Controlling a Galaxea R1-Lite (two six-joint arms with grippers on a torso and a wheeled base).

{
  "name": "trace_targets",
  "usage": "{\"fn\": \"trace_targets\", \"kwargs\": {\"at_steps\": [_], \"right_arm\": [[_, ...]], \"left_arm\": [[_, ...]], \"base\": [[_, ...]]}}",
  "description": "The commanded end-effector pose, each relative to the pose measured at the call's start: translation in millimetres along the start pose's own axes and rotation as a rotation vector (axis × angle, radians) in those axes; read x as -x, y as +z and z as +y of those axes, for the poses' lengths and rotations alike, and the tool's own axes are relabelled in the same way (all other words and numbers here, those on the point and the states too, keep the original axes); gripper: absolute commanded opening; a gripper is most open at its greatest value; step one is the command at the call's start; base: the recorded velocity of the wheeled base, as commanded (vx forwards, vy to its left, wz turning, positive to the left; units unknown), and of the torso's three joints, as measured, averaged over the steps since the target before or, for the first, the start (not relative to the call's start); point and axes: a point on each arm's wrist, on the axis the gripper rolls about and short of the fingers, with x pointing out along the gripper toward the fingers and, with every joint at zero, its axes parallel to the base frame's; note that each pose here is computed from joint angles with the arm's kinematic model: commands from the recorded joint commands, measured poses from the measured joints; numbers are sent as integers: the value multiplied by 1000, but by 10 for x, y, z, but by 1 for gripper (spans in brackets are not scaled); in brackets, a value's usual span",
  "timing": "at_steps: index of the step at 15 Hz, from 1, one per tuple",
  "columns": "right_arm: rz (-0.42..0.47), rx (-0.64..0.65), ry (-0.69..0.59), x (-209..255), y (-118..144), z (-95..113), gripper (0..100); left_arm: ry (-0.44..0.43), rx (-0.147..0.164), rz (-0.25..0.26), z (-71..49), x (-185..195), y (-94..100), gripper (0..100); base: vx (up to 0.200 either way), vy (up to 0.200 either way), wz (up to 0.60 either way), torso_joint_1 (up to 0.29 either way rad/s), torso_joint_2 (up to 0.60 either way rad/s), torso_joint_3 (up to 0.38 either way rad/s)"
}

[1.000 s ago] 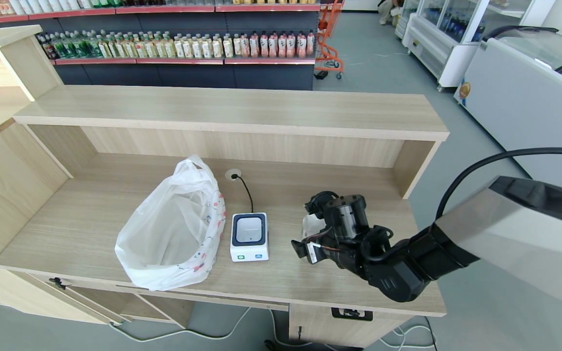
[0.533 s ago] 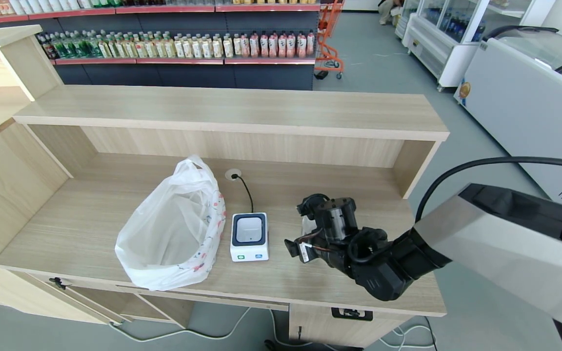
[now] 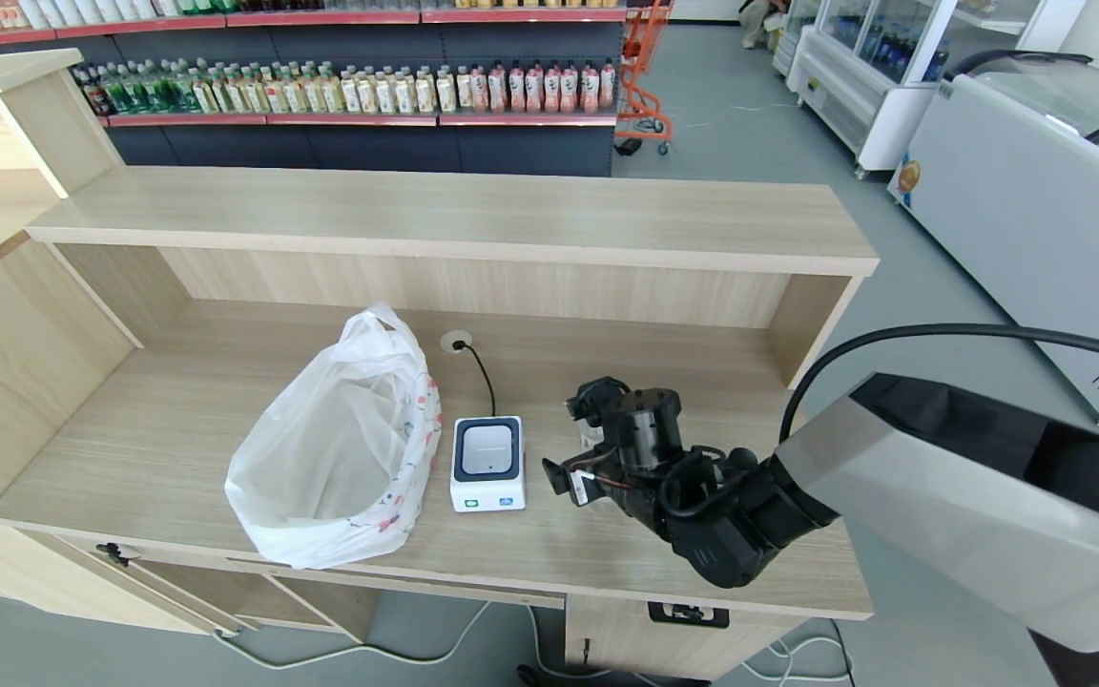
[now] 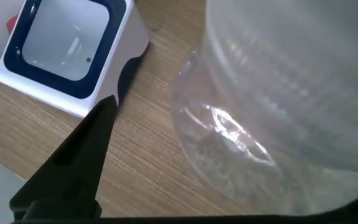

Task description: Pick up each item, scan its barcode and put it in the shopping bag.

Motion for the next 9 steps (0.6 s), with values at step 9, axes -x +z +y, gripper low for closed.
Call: {"fn": "trace_targets", "kwargs": {"at_steps": [9], "right_arm": [[3,10,-32,14,8,-153,0]], "left_arm": [[0,0,-2,0,0,1,100]], "base": [[0,0,0,0,0,0]]}}
